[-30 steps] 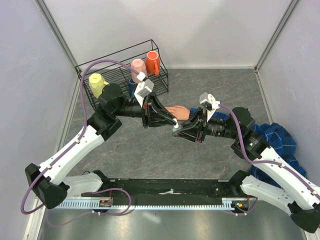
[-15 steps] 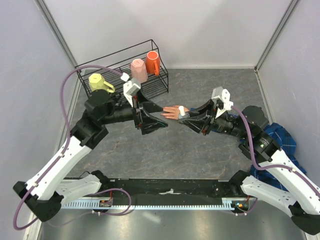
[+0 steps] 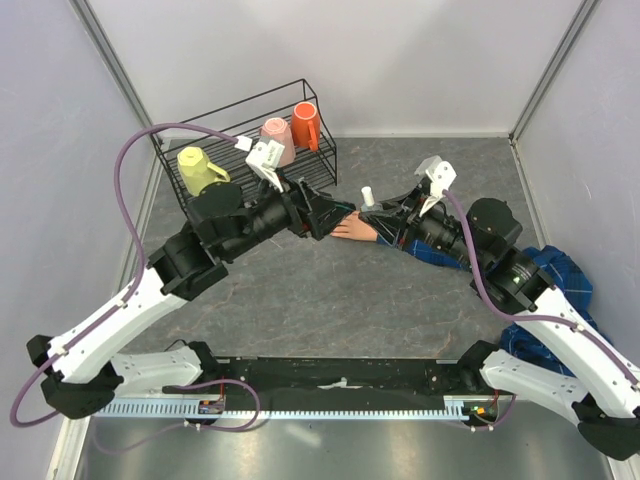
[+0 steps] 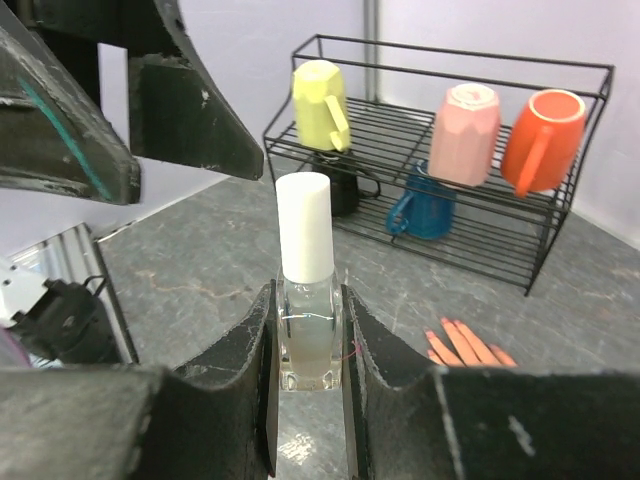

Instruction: Paint the nails

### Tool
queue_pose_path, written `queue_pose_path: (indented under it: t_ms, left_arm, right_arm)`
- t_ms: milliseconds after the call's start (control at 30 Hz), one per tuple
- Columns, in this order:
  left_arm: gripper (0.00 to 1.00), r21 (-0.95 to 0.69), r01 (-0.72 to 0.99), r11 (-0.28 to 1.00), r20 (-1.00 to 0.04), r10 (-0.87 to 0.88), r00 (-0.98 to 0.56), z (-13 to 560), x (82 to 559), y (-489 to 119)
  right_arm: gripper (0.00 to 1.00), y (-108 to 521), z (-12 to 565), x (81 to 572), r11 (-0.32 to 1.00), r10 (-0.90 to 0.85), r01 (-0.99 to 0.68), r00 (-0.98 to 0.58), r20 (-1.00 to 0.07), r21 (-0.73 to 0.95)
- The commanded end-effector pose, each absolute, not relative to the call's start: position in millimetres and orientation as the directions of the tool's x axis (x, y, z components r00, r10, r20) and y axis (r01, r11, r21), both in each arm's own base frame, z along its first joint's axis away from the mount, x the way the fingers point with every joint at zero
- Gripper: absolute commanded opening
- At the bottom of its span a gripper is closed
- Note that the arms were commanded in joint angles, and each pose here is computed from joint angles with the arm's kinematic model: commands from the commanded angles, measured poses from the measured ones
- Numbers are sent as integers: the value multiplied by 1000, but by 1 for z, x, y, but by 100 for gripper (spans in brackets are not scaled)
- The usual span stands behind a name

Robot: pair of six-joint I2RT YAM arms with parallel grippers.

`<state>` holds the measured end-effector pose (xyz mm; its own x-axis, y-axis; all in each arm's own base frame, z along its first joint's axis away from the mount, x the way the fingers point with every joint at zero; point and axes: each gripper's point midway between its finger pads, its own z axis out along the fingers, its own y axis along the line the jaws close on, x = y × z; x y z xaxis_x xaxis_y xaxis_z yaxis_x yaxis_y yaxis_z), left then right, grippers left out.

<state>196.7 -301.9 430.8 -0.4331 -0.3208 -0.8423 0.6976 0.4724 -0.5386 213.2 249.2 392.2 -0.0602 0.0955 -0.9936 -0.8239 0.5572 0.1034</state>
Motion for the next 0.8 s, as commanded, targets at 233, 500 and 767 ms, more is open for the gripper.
queue_pose_path:
  t_ms: [233,500,767]
  left_arm:
    - [62,-438,687,579,-892,-377,-251,459,227,-322]
    - [60,-421,719,553,-898,-367,-244,461,228,-338]
    - [49,-416,736,534,-901,-350,-255,457,227,-348]
  right_arm:
    - [0,245,418,226,610,146,-784,-27,-989,111]
    - [0,245,417,227,612,145,-783,-30,-989,113]
    - [0,245,419,224,605,155,-787,-30,-988,119]
